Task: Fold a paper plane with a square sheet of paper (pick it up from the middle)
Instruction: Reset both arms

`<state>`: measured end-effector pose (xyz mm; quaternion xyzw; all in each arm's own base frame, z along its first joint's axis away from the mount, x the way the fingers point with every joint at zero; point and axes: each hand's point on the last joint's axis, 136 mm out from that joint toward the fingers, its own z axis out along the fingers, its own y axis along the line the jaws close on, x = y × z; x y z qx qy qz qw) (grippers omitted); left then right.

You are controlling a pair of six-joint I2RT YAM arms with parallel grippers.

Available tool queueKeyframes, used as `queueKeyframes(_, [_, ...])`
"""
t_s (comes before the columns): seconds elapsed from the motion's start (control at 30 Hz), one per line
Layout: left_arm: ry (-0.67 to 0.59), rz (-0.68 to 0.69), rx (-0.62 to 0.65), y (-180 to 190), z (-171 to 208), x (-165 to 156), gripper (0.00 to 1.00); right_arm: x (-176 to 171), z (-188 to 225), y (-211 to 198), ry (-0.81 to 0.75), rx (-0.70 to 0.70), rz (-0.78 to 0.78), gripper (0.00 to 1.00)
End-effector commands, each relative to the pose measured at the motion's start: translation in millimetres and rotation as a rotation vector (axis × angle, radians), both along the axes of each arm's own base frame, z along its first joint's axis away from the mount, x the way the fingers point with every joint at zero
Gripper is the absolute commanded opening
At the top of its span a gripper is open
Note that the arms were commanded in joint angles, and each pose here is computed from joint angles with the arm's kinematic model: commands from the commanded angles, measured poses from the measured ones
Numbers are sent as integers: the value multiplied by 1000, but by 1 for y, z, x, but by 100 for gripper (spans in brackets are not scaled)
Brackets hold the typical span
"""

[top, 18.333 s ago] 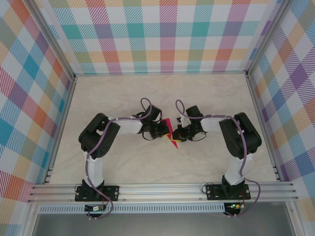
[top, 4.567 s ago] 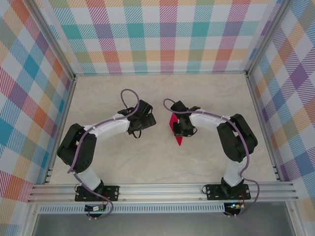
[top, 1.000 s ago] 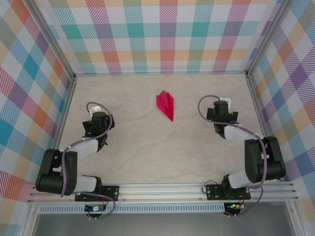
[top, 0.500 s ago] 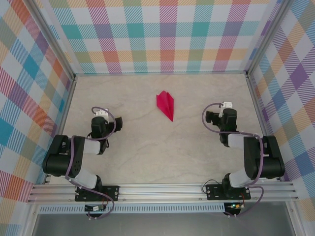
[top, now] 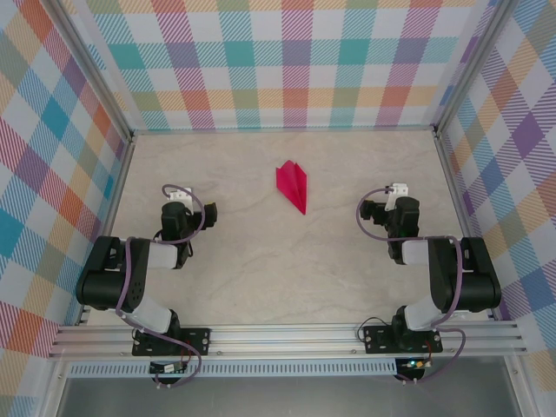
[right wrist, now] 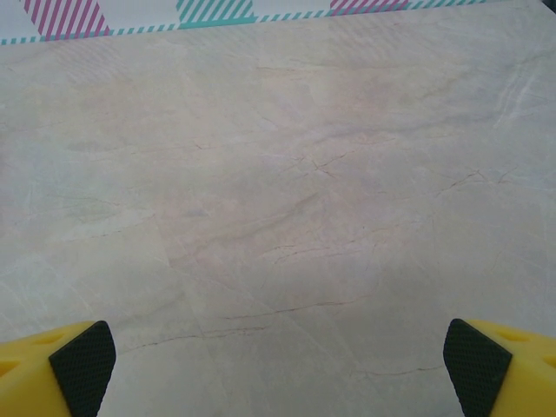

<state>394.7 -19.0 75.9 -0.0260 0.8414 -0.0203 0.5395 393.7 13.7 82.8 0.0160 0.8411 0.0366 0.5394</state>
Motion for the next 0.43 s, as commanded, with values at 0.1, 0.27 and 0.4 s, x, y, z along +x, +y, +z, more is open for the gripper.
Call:
queueKeyframes(0.1, [0,9,7,4,1,4,100,4,8,2,-37,-1,24,100])
queueKeyframes(0.27, [4,8,8,4,1,5,100,4,8,2,-37,-1,24,100])
queueKeyframes(0.4, [1,9,8,4,2,4,100,3,8,4,-41,-2,35,100])
